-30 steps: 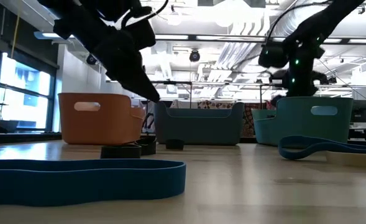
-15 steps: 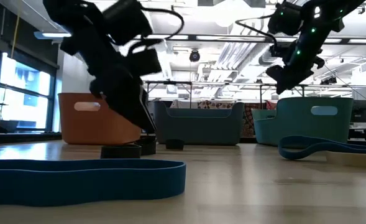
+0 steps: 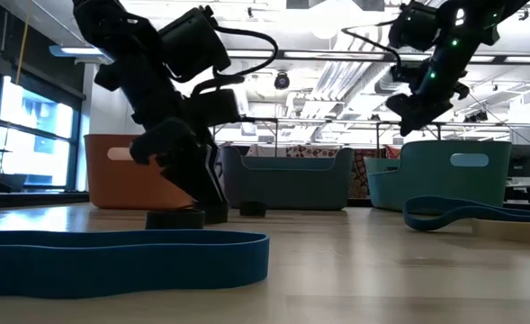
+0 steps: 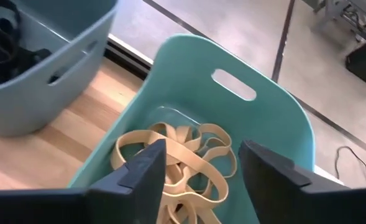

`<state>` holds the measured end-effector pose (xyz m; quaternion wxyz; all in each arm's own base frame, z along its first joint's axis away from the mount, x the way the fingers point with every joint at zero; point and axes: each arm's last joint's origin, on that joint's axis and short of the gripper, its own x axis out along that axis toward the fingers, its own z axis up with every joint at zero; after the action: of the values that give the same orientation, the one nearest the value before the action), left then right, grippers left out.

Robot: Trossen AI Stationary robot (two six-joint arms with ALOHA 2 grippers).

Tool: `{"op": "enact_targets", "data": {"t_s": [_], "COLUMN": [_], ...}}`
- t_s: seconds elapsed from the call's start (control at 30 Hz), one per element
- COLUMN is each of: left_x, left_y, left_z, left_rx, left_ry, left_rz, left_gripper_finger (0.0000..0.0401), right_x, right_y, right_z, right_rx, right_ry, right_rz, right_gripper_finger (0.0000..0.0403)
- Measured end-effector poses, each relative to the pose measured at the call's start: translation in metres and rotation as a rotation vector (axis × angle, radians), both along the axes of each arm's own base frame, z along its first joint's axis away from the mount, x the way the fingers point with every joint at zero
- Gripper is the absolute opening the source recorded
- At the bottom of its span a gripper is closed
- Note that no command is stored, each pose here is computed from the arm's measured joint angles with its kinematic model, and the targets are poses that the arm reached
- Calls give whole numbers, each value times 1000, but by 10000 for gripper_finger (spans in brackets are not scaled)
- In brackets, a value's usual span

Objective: Sort rubber bands into baskets
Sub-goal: Put the black rubber band into the blue bin

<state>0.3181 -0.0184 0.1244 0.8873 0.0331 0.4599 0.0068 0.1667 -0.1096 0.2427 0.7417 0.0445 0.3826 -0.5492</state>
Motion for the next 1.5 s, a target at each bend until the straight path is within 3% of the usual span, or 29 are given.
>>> {"op": "enact_targets", "data": {"t_s": [0.2, 0.37, 0.53, 0.77, 1.0, 1.5], "left_x": [7, 25, 44, 52, 45, 71], "left_y": [0, 6, 34, 92, 151, 243], "left_z": [9, 33, 64, 96, 109, 76], "left_rx": [33, 147, 169, 203, 198, 120], "left_ry": [-12, -41, -121, -160, -195, -92], "left_rz": [-30, -29, 61, 195, 277, 314], "left_gripper_finger": [7, 10, 3, 1, 1, 1], "right_x": [1, 3, 5, 9, 12, 15], "right_y": [9, 20, 31, 42, 49, 57], "right_z": [5, 9, 10, 10, 10, 11], "right_rx": [-12, -7, -6, 6, 13, 19], "right_ry": [-23, -50, -52, -82, -102, -132], "right_rz": [48, 109, 165, 202, 227, 253], "right_gripper_finger": [126, 60, 6, 6, 1, 0]}}
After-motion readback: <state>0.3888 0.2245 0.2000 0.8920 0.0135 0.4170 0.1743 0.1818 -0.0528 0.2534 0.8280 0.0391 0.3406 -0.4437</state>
